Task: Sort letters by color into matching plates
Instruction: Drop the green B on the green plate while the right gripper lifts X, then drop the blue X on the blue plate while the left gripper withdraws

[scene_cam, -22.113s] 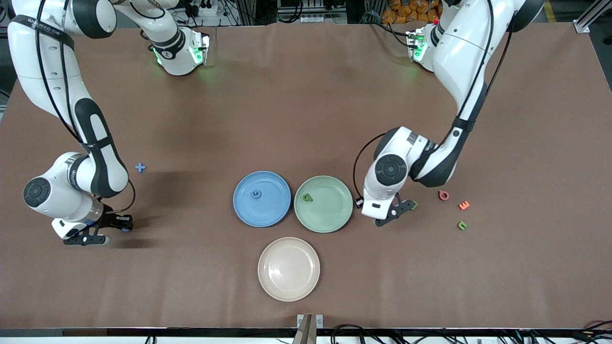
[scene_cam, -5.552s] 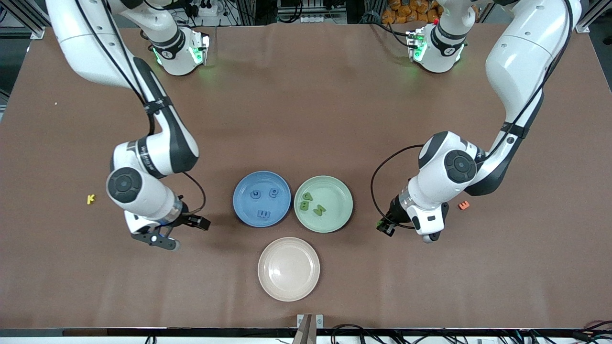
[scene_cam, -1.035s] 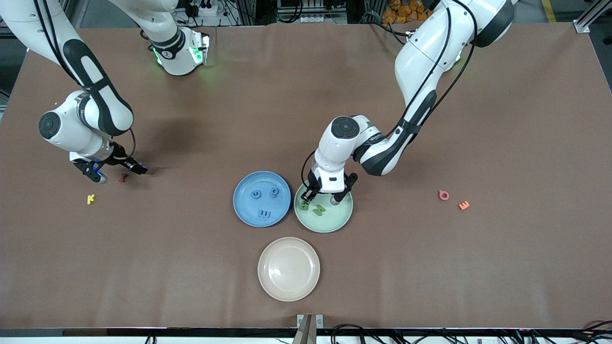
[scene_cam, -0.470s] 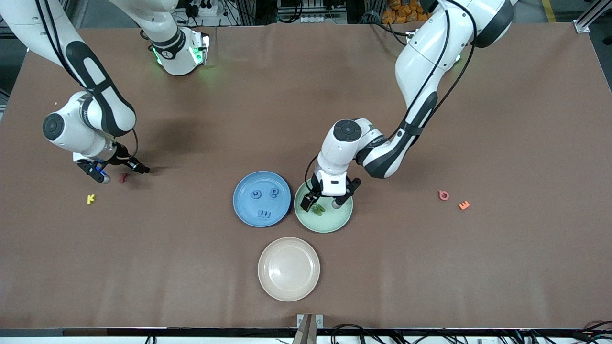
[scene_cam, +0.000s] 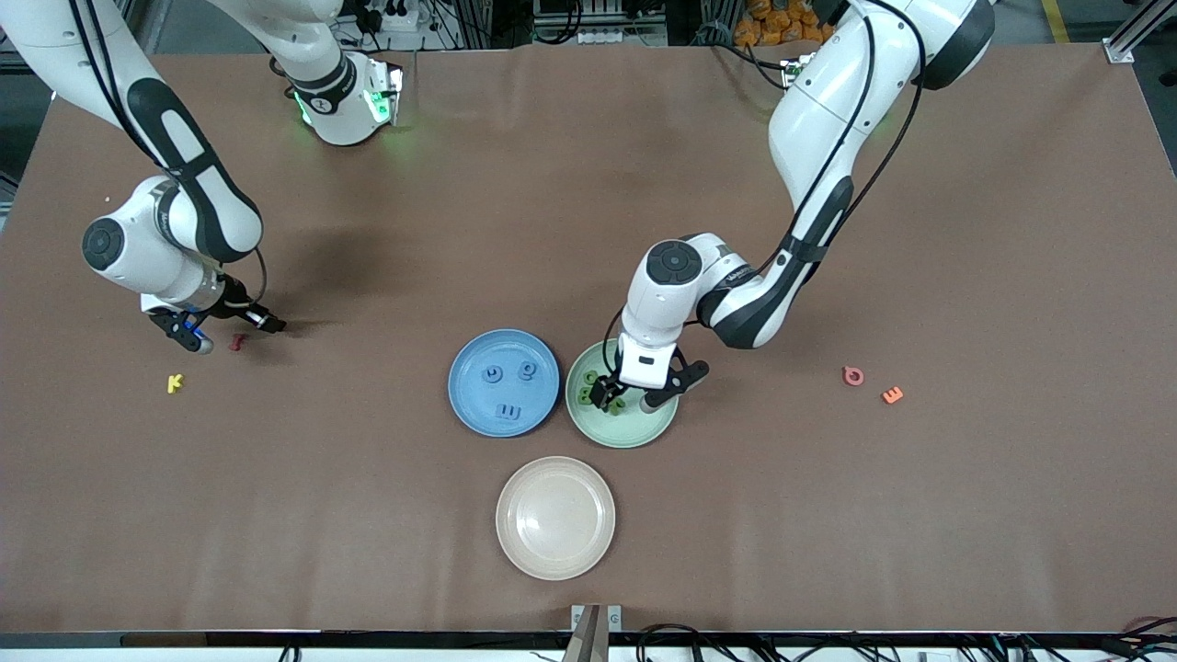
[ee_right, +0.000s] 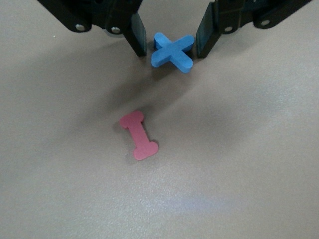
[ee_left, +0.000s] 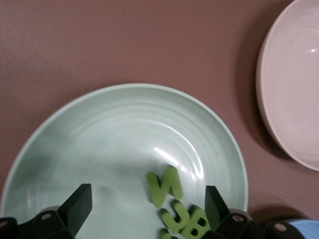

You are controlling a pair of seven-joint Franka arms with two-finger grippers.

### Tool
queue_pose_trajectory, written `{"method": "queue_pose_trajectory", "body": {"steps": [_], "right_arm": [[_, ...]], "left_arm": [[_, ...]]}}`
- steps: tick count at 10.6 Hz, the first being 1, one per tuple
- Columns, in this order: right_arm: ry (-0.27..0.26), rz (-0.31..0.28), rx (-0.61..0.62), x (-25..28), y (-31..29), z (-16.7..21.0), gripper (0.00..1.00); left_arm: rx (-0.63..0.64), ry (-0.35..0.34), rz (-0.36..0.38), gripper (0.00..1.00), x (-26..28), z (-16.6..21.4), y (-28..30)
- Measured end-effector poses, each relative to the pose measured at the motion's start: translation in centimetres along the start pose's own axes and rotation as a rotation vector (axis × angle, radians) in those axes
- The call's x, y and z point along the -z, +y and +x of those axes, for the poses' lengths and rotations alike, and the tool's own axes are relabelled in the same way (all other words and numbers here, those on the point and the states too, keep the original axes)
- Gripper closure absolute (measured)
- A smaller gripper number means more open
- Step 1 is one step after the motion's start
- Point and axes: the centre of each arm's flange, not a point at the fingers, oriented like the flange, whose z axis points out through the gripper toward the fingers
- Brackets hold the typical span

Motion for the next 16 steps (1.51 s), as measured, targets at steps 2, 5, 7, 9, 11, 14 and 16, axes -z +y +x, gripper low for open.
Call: {"method": "queue_pose_trajectory", "body": {"steps": [2,5,7,9,11,14,16], "right_arm": [[0.001,0.000,0.001,0.0,-0.1,0.0,0.52],[0.003,0.001,0.004,0.1,-0.2,0.0,0.59],[0.004,0.002,0.004,0.3,-0.3,0.0,0.62],[0.005,0.003,0.006,0.5,-0.3,0.0,0.64],[0.005,0.002,0.010,0.5,-0.4,0.0,0.64],[0.007,0.002,0.062,0.5,-0.6,-0.1,0.64],[0.012,0.002,0.123,0.5,-1.0,-0.1,0.64]], "left_arm": [[-0.077,0.007,0.066,0.00,0.0,1.8,-0.9],[-0.147,0.019,0.135,0.00,1.8,6.0,-2.1],[-0.214,-0.006,0.203,0.00,3.6,9.4,-3.4],[-0.290,-0.075,0.270,0.00,6.3,14.4,-5.9],[-0.290,-0.134,0.293,0.00,8.5,18.8,-8.8],[-0.209,-0.175,0.319,0.00,7.8,19.5,-11.6],[-0.177,-0.186,0.334,0.00,7.1,17.8,-11.5]]}}
